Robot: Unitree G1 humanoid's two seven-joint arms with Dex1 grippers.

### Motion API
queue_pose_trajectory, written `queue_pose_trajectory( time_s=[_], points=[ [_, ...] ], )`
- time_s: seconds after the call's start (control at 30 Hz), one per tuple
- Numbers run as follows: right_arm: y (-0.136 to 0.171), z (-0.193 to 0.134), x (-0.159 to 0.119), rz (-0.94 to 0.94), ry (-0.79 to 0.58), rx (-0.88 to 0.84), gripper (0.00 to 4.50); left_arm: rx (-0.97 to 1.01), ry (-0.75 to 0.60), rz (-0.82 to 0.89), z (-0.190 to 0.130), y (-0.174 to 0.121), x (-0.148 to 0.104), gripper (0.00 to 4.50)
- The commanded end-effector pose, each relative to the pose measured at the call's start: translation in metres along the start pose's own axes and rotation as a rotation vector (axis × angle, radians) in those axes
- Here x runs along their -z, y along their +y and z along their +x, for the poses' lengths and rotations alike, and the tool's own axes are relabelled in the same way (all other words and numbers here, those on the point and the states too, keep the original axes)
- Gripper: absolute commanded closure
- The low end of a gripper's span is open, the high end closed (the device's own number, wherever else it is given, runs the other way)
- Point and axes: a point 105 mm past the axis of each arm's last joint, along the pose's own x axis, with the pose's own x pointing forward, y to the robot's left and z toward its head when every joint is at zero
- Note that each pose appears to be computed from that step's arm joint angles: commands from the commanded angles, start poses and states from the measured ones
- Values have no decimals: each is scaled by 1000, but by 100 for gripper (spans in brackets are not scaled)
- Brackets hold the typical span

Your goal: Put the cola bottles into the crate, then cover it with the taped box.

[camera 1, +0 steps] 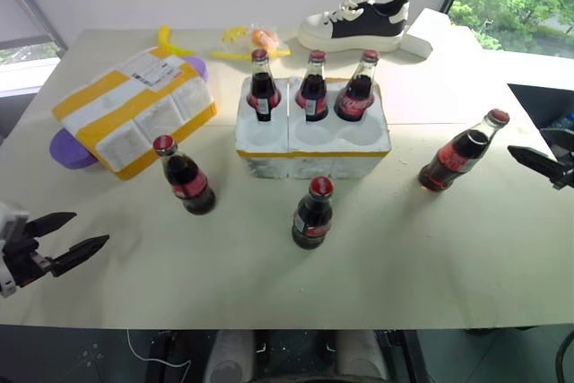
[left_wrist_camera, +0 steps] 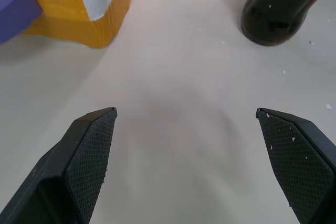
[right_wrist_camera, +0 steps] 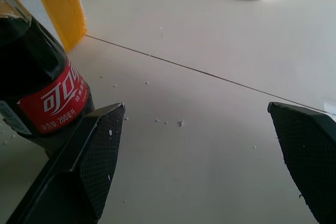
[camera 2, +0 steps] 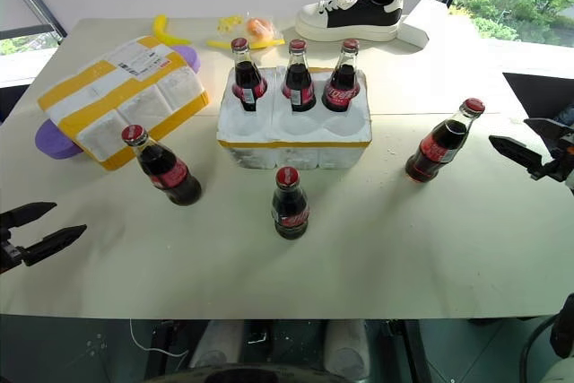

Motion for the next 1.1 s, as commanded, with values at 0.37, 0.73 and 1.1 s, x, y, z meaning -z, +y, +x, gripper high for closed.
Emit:
queue_pose_trajectory(
  time_s=[0.37, 0.73, 1.1],
  points=[
    [-4, -12, -15, -30, -23, 9, 0, 13, -21, 10, 8, 3, -10, 4],
    [3, -28, -47, -49, -48, -65, 0, 97, -109, -50, 21, -3, -29, 4],
    [101, -56, -93, -64, -27, -445, 0, 339, -103, 16, 63, -26, -57, 4]
  ],
)
